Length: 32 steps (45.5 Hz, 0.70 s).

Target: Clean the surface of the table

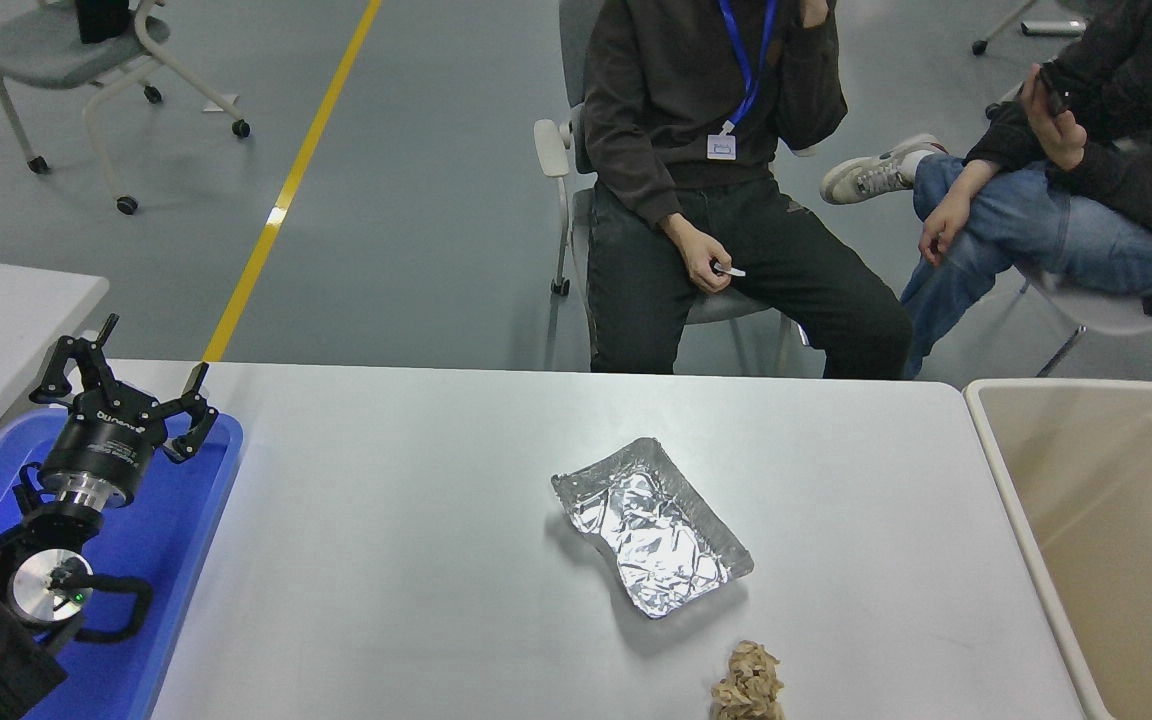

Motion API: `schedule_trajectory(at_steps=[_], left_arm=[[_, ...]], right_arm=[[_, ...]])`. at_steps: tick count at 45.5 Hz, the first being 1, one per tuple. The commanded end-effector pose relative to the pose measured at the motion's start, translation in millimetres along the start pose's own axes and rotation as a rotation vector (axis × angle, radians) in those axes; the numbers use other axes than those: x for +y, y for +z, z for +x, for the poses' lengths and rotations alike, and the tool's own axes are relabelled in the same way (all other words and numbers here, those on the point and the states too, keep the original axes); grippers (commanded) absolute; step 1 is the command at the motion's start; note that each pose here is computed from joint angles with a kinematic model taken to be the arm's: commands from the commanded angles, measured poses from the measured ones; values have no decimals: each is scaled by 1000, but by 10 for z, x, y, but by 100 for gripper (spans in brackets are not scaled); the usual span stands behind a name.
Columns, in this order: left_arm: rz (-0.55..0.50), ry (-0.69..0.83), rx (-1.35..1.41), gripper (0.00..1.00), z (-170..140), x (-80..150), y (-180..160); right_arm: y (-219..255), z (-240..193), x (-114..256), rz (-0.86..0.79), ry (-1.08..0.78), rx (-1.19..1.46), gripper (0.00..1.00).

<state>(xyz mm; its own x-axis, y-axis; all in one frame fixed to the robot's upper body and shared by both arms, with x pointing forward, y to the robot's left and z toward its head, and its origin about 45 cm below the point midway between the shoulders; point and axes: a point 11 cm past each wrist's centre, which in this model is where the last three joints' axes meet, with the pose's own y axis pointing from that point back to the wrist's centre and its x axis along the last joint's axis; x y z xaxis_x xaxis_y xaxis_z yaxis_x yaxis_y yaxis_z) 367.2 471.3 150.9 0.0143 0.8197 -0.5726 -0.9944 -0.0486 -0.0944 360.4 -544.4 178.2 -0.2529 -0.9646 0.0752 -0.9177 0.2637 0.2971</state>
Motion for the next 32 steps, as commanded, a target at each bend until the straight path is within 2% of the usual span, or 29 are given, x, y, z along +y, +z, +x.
schedule_trajectory(at_steps=[1, 10, 21, 32], left_arm=[[0, 0, 0, 100, 0, 0, 0], [0, 0, 0, 100, 0, 0, 0], [0, 0, 0, 100, 0, 0, 0], [0, 0, 0, 100, 0, 0, 0]], right_arm=[[-131, -432, 72, 122, -92, -206, 100], [-95, -842, 91, 195, -131, -387, 100], [-20, -1218, 157, 257, -173, -490, 100], [158, -1540, 181, 227, -192, -513, 100]])
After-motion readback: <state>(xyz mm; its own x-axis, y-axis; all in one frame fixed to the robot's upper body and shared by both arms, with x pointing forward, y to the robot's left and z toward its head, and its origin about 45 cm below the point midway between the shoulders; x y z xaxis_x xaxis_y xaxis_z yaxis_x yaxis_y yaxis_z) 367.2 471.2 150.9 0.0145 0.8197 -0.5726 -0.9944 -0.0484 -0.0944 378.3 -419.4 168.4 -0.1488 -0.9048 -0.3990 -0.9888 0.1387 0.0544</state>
